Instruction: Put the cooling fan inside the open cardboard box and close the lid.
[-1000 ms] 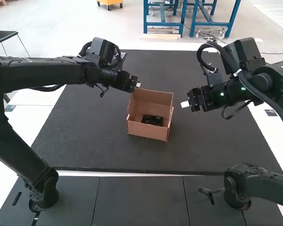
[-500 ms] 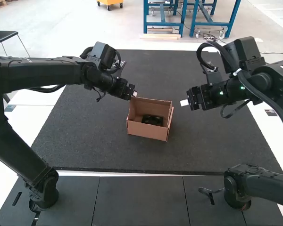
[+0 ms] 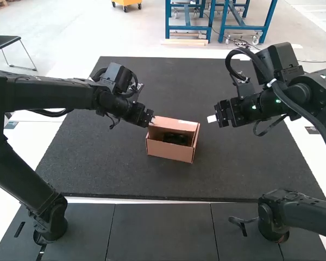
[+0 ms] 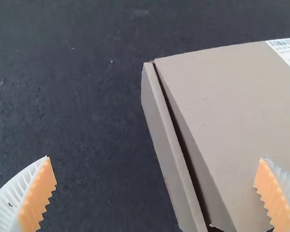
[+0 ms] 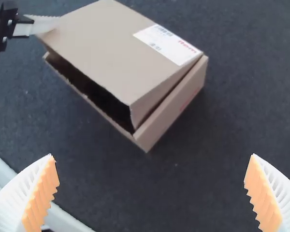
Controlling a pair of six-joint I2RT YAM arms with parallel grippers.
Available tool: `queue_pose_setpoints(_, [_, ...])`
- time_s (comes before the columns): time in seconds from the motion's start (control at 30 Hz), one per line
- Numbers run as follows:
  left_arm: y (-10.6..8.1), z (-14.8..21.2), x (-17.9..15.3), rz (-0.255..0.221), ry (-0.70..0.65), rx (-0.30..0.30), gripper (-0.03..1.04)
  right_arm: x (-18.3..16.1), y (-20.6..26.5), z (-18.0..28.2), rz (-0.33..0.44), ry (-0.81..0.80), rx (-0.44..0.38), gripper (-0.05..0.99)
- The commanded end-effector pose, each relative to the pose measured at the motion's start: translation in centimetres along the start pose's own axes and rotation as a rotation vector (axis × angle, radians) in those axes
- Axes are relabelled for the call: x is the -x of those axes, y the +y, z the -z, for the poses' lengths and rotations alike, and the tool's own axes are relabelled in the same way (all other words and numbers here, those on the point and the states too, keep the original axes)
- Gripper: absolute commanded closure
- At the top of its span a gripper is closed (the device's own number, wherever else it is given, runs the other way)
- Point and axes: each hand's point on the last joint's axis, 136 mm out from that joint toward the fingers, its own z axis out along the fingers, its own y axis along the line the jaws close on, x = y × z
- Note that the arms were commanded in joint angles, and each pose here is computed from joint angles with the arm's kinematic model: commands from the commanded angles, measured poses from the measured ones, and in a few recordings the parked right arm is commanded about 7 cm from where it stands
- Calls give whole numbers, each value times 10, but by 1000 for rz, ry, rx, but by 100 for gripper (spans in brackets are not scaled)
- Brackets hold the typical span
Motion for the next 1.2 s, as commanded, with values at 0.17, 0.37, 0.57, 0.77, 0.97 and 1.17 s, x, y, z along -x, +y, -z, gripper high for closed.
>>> queue_pose_setpoints(0.17, [-7,-6,-14,-10,2,-27,4,5,4,3,8,-13,12,6])
queue_pose_setpoints(0.37, [-6,-20,-33,-15,32,-34,4,5,4,4,8,-13,12,6])
queue_pose_setpoints(0.57, [-5,-33,-43,-21,50,-33,4,5,4,4,7,-14,11,6])
queue_pose_setpoints(0.77, [-3,-44,-51,-22,68,-30,4,5,4,5,5,-12,11,6])
queue_pose_setpoints(0.97, [-3,-30,-52,-17,106,-28,4,6,3,6,-1,-19,7,6])
queue_pose_setpoints(1.17, [-6,14,-8,6,-31,-31,4,12,3,11,-12,-37,6,6])
